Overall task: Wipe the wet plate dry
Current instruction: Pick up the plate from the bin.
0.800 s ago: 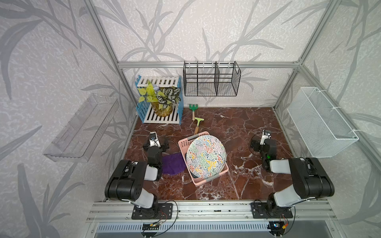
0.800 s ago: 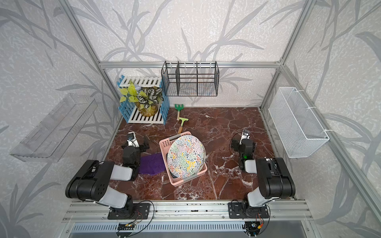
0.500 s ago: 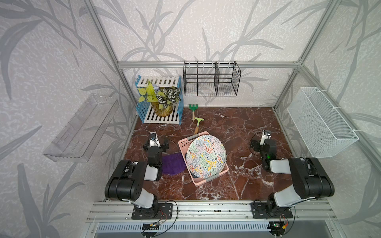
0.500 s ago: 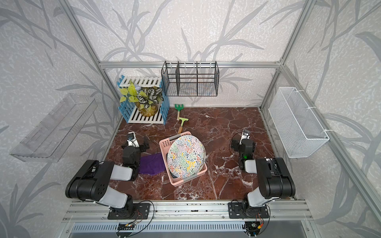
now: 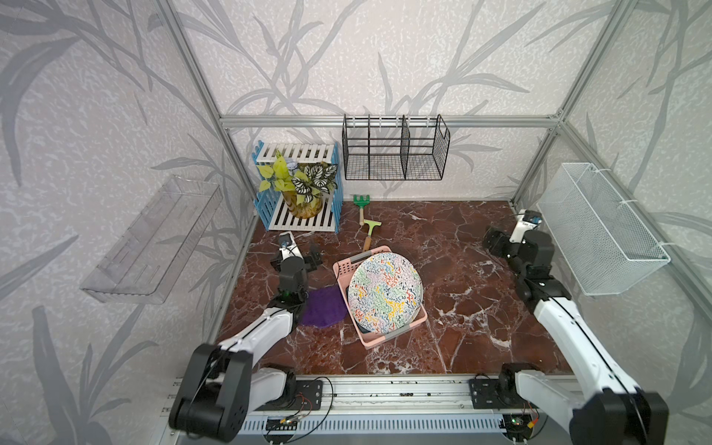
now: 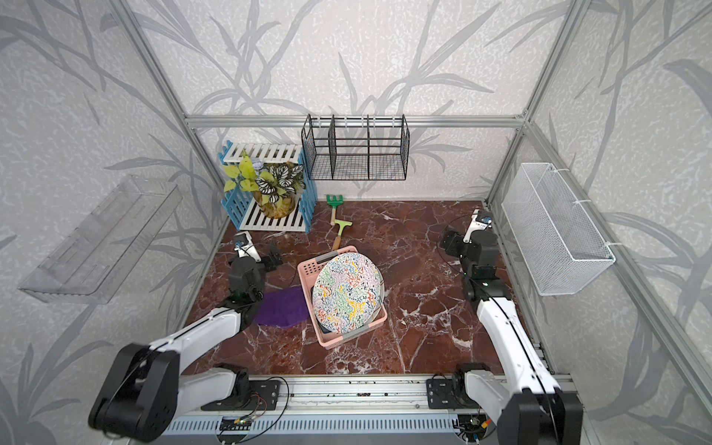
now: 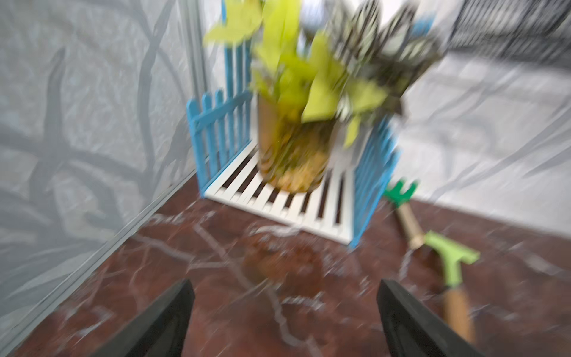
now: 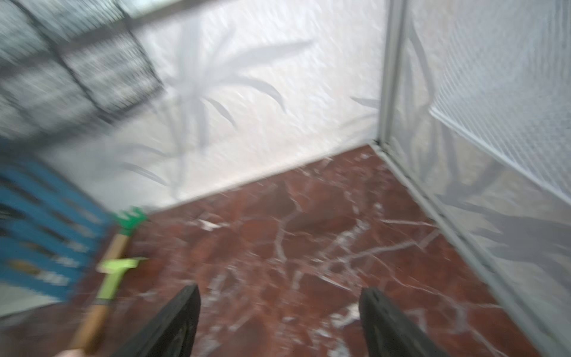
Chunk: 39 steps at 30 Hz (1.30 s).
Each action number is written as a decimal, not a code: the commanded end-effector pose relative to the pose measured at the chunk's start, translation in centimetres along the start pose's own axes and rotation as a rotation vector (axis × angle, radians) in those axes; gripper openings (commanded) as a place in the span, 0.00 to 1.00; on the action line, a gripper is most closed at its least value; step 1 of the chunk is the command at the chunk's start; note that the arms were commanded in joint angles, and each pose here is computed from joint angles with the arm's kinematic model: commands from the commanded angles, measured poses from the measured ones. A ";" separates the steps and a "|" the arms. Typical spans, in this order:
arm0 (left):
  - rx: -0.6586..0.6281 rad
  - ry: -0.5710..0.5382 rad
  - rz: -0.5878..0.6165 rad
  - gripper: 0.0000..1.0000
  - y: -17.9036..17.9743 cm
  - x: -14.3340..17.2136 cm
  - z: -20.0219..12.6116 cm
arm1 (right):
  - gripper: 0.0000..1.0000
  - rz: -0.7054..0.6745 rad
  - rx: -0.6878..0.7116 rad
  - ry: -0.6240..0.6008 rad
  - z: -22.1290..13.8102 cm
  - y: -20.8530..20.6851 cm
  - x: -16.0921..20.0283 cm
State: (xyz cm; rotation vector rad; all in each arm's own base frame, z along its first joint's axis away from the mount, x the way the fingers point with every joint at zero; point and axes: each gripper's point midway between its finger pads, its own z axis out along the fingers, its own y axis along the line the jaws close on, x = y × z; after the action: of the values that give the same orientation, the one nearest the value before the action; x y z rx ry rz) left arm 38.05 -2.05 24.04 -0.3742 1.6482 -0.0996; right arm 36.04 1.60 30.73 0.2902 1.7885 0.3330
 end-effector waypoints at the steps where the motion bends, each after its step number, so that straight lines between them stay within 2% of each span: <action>1: 0.103 0.394 -0.286 0.86 -3.7 5.2 -3.0 | 0.68 0.269 -0.221 0.462 -3.9 4.9 8.5; 3: 0.198 0.561 -0.301 0.84 -6.6 7.8 -4.5 | 0.61 0.275 -0.296 0.549 -5.3 7.5 9.1; 5: 0.228 0.677 -0.325 0.74 -7.7 10.1 -5.9 | 0.55 0.251 -0.327 0.628 -6.1 9.5 10.3; 9: 0.234 0.718 -0.358 0.47 -7.5 11.9 -7.4 | 0.44 0.172 -0.357 0.737 -5.7 12.3 13.2; 11: 0.210 0.725 -0.348 0.41 -6.8 12.5 -7.6 | 0.44 0.130 -0.350 0.786 -5.1 13.2 14.9; 15: 0.154 0.760 -0.332 0.41 -5.5 14.5 -7.9 | 0.45 0.074 -0.323 0.842 -3.3 13.8 17.9; 19: 0.191 0.799 -0.350 0.41 -6.0 16.1 -8.0 | 0.30 0.106 -0.403 0.894 -2.4 16.1 19.6; 21: 0.239 0.797 -0.374 0.40 -6.9 16.2 -7.9 | 0.27 0.107 -0.430 0.915 -2.3 17.0 20.4; 28: 0.306 0.796 -0.373 0.33 -8.4 16.0 -7.3 | 0.30 0.127 -0.540 0.979 -3.1 19.9 21.6; 33: 0.340 0.796 -0.375 0.33 -9.0 16.1 -7.2 | 0.32 0.145 -0.581 0.961 -3.9 20.7 20.5; 34: 0.334 0.789 -0.369 0.34 -8.9 16.0 -7.1 | 0.34 0.139 -0.558 0.936 -3.8 20.3 20.1; 36: 0.301 0.770 -0.355 0.35 -8.3 15.6 -7.0 | 0.41 0.104 -0.431 0.828 -3.2 18.1 18.7; 39: 0.240 0.732 -0.332 0.39 -6.9 14.9 -7.1 | 0.47 0.092 -0.266 0.721 -2.4 14.4 17.8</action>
State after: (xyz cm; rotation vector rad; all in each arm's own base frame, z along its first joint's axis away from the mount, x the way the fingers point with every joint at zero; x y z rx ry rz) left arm 31.19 -15.21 11.33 -0.4529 2.2893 -0.8212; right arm 28.37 24.94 20.38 -0.0889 2.4651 1.0160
